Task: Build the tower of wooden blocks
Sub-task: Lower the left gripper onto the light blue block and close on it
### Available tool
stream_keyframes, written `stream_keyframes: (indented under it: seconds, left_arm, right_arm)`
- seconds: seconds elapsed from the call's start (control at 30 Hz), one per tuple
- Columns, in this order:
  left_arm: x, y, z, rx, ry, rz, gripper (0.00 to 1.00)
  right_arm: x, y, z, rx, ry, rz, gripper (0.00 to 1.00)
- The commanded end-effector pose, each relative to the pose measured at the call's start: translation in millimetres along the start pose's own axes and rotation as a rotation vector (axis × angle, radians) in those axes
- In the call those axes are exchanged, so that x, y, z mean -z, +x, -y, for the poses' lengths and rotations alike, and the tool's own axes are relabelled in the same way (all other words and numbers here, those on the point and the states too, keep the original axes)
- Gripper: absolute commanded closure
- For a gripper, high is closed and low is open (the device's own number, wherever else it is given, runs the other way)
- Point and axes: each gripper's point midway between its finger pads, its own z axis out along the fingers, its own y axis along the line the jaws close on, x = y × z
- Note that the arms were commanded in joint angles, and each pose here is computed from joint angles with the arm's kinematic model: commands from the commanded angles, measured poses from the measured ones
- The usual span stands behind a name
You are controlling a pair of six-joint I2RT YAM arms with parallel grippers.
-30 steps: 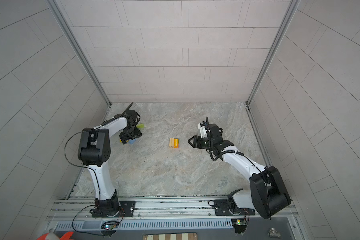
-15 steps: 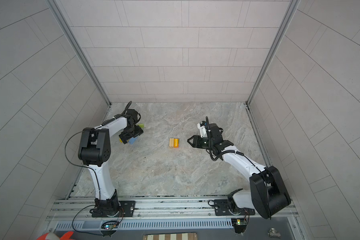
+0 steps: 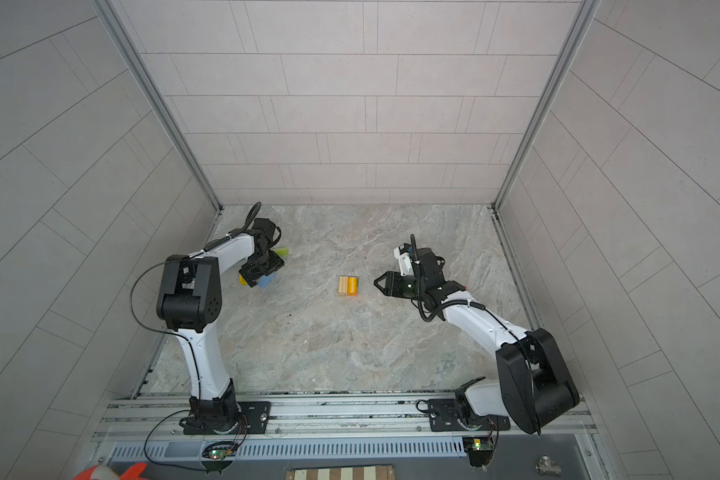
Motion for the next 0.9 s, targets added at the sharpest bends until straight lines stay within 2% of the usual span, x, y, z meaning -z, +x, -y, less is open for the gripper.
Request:
stream_keyframes:
  seconds: [0.0, 0.27, 0.6, 0.87]
  left_arm:
    - [-6.8, 7.2, -7.1, 0.016, -0.035, -0.006, 0.18]
    - [-12.7, 13.6, -10.6, 0.014, -0.05, -0.024, 0.2]
    - [-7.6, 16.7, -5.3, -0.007, -0.031, -0.021, 0.37]
    - [7.3, 30.6, 11.0, -0.099, 0.013, -0.014, 0.41]
  right_arm:
    - [-2.5, 1.8, -0.3, -0.001, -0.006, -0.002, 0.5]
    - [-4.0, 2.8, 0.2, -0.005, -0.008, -0.006, 0.51]
    - [-5.2, 3.3, 1.5, -0.009, -0.004, -0.009, 0.52]
    - [-4.8, 3.0, 3.6, -0.006, 0.007, -0.016, 0.53]
